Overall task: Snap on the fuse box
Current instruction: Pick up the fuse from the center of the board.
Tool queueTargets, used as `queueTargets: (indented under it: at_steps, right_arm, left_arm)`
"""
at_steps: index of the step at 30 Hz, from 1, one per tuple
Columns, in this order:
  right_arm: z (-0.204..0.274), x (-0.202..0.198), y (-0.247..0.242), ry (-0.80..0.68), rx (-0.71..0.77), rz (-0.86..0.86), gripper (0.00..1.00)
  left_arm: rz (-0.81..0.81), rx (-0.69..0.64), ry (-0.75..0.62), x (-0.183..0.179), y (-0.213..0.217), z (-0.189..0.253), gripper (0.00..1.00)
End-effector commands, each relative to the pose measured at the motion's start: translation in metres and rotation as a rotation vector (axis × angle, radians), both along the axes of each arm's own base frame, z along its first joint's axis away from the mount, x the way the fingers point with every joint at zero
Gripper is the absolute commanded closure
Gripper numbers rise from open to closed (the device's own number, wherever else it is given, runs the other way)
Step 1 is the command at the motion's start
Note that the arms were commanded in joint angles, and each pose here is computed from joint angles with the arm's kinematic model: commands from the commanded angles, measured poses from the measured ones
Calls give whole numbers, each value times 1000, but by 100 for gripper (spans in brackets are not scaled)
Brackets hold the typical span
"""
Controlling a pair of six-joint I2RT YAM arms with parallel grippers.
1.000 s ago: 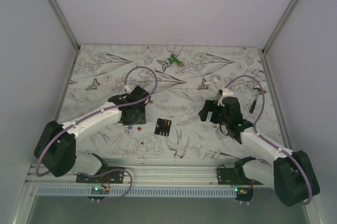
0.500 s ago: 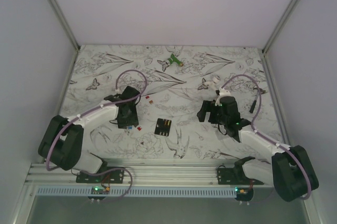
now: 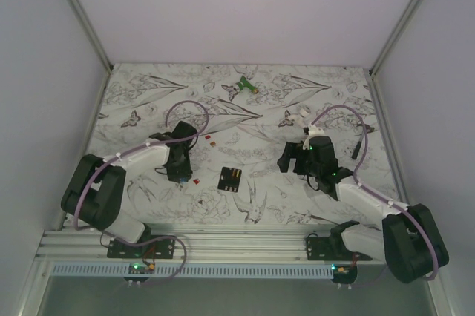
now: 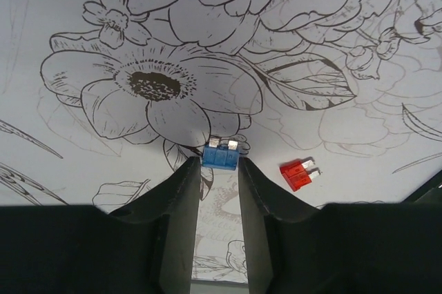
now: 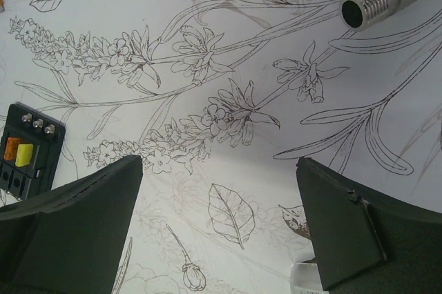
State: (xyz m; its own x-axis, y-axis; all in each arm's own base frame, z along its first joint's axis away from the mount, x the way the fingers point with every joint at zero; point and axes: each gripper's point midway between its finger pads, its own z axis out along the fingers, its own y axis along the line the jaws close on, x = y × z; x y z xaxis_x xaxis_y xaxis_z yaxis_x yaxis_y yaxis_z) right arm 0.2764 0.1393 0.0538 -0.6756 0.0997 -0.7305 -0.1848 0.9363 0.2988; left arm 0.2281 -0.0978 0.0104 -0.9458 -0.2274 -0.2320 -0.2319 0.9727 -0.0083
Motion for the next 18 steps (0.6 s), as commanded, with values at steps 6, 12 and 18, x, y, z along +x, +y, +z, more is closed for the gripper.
queueTargets:
  at_steps: [6, 12, 18]
  right_arm:
    - [14, 11, 3, -46, 2, -5, 0]
    - [13, 10, 3, -45, 0, -3, 0]
    - [12, 10, 3, -46, 0, -3, 0]
  left_arm:
    - [-30, 0, 70, -8, 2, -9, 71]
    - [-30, -5, 75, -7, 2, -9, 67]
    - [-39, 0, 55, 0, 4, -5, 64]
